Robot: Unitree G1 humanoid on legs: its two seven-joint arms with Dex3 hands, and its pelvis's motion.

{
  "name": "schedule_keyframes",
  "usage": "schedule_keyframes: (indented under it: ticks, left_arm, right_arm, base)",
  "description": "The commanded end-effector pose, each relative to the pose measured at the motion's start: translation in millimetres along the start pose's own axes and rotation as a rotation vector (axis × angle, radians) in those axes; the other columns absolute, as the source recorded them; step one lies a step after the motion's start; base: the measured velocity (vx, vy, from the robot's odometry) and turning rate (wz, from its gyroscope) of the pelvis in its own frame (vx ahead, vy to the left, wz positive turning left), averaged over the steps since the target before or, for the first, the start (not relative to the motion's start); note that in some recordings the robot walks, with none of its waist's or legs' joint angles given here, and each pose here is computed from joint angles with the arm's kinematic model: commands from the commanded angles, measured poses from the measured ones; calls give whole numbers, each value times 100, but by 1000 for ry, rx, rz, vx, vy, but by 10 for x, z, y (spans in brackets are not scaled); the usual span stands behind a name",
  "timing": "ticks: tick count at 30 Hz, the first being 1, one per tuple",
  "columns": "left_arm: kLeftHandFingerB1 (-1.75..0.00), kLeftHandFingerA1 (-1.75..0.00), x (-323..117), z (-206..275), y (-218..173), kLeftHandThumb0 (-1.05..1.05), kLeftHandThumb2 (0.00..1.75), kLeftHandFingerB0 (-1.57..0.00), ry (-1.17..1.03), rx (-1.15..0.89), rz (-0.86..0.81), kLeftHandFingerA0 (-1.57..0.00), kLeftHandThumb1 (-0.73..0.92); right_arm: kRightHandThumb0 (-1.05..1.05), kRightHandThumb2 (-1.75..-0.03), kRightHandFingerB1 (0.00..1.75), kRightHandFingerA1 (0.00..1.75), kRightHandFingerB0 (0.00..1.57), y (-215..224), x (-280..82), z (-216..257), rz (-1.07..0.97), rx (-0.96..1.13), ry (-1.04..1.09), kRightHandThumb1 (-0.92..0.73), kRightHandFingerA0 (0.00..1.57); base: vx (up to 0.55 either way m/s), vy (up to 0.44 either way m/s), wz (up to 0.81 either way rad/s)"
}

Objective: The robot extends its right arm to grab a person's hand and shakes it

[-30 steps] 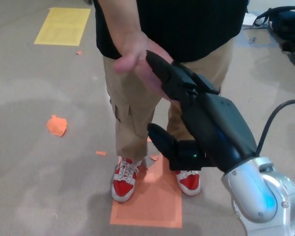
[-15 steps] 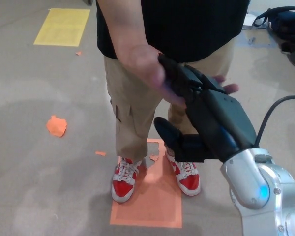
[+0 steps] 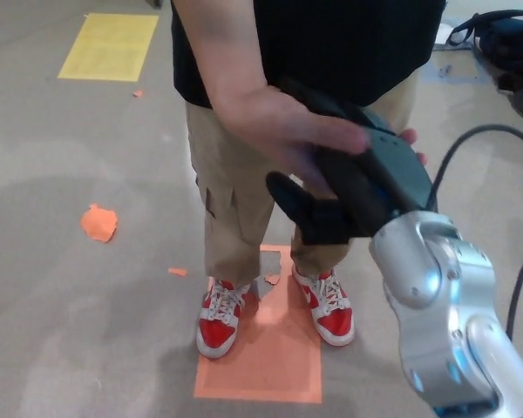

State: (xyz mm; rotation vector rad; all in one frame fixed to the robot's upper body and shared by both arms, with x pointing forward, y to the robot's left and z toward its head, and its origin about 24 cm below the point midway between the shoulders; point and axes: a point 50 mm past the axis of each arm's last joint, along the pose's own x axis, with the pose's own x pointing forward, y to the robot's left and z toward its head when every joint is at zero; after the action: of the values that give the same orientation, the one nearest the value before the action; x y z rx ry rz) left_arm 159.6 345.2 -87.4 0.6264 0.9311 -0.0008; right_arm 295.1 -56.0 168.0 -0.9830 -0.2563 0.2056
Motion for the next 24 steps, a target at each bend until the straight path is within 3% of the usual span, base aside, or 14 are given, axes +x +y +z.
schedule_keyframes:
  ticks: [1, 2, 3, 4, 8, 9, 10, 11, 15, 16, 20, 21, 23, 24]
  left_arm:
    - [-32, -33, -21, -25, 63, -62, 67, -31, -2, -5, 11, -35, 89]
    - [-32, -33, -22, -22, 64, -63, 67, -29, -5, 4, 6, -35, 90]
    - [-32, -33, -23, -20, 65, -63, 67, -29, -8, 15, 0, -35, 90]
    - [-33, -33, -23, -18, 65, -62, 67, -30, -11, 5, 0, -34, 89]
    - [-33, -33, -22, -16, 65, -62, 67, -30, -14, -13, 1, -34, 89]
    - [-32, -33, -17, -1, 59, -63, 67, -29, -18, -1, 3, -36, 90]
    - [-32, -33, -14, 6, 57, -63, 67, -29, -19, 5, 3, -36, 90]
    - [-32, -34, -11, 14, 59, -63, 67, -29, -19, 8, 4, -36, 90]
    - [-32, -34, -8, 20, 58, -64, 67, -29, -17, 16, 5, -36, 90]
    - [-32, -33, -7, 20, 67, -66, 67, -29, -14, 8, 4, -34, 89]
    - [-32, -33, -6, 17, 79, -66, 67, -30, -6, -7, 7, -34, 89]
    - [-33, -34, -4, 27, 84, -66, 67, -31, -9, 24, 12, -37, 91]
    - [-33, -34, -4, 29, 85, -66, 67, -31, -10, 37, 14, -37, 91]
    - [-33, -35, -5, 27, 80, -66, 67, -31, -10, 39, 15, -37, 90]
  right_arm:
    - [-97, -114, 6, 14, 0, -14, 125, -9, 15, -30, 62, -78, 0]
    - [-89, -105, 8, 33, 0, -4, 176, -20, 15, -42, 71, -72, 9]
    - [-89, -105, 8, 33, 0, 6, 238, -34, 15, -58, 83, -72, 9]
    - [-71, -64, 14, 42, 0, 10, 292, -44, 17, -64, 92, -81, 49]
    - [-71, -64, 14, 42, 0, 13, 375, -56, 17, -68, 104, -81, 49]
    - [-38, -63, 34, 97, 31, 52, 477, -122, 4, -72, 113, -76, 88]
    - [-38, -63, 34, 97, 31, 69, 519, -151, -2, -73, 117, -76, 88]
    - [-35, -62, 36, 115, 33, 73, 529, -167, -8, -74, 115, -75, 85]
    - [-33, -63, 36, 115, 35, 98, 577, -214, -19, -81, 120, -78, 83]
    - [-18, -58, 38, 113, 45, 102, 590, -254, -11, -59, 143, -63, 84]
    - [-15, -58, 38, 111, 45, 113, 596, -321, -7, -29, 171, -60, 85]
    - [-23, -57, 40, 78, 50, 91, 560, -306, -21, 0, 145, -58, 91]
    - [-23, -57, 40, 78, 50, 83, 544, -300, -27, 13, 134, -58, 91]
    - [-23, -60, 42, 64, 54, 73, 524, -289, -37, 27, 122, -67, 95]
  base:
    - [0, 0, 0]
    - [0, 0, 0]
    - [0, 0, 0]
    - [0, 0, 0]
    - [0, 0, 0]
    - [0, 0, 0]
    - [0, 0, 0]
    - [0, 0, 0]
    - [0, 0, 0]
    - [0, 0, 0]
    - [0, 0, 0]
    - [0, 0, 0]
    - [0, 0, 0]
    - [0, 0, 0]
